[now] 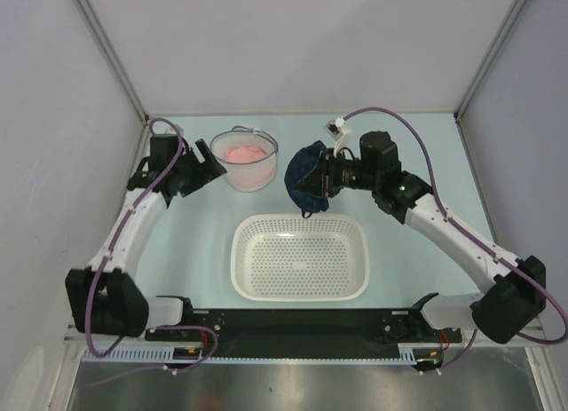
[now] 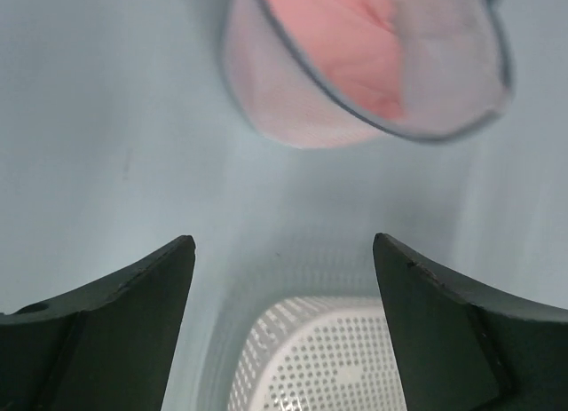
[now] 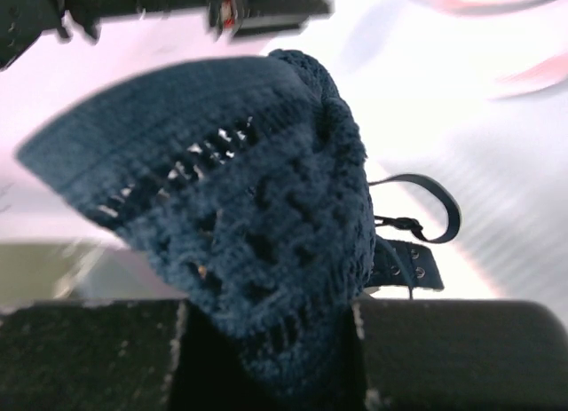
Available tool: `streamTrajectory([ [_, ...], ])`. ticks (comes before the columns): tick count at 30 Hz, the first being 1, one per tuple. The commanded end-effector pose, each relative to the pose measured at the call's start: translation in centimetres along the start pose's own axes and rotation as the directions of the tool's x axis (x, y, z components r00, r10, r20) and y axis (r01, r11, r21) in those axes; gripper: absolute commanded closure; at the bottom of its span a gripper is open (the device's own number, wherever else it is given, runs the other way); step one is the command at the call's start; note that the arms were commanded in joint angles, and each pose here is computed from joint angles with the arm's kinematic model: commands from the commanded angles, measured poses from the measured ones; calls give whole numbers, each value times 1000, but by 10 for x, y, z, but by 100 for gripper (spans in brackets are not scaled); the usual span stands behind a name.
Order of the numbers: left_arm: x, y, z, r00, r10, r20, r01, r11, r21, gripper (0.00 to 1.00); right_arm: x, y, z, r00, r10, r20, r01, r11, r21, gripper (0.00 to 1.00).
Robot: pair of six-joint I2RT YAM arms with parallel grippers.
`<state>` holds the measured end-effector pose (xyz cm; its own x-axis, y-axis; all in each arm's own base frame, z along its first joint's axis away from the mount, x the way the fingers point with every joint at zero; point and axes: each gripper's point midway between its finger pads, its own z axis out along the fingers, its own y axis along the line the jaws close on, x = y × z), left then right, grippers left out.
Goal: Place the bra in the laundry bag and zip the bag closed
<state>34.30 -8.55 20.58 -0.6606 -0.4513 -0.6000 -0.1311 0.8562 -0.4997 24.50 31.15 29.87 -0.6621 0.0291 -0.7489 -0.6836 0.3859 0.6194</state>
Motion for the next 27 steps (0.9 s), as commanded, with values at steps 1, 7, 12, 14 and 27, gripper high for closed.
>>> streamTrajectory([
  [1,-43,53,46,976,-182,119,204,956,-210,14,-45,-37,15,984,-158,84,137,966,218,100],
  [7,-73,50,112,962,-272,29,273,950,-148,23,-74,-57,47,968,-244,56,218,932,291,100],
  [12,-71,42,135,964,-265,-28,261,960,-102,37,-77,-49,67,963,-268,28,252,934,252,100],
  [14,-63,52,130,957,-291,0,288,948,-134,39,-76,-47,71,963,-270,27,256,935,245,100],
  [27,-84,37,116,944,-311,108,317,947,-44,10,-70,-56,90,964,-265,-16,260,930,259,100],
])
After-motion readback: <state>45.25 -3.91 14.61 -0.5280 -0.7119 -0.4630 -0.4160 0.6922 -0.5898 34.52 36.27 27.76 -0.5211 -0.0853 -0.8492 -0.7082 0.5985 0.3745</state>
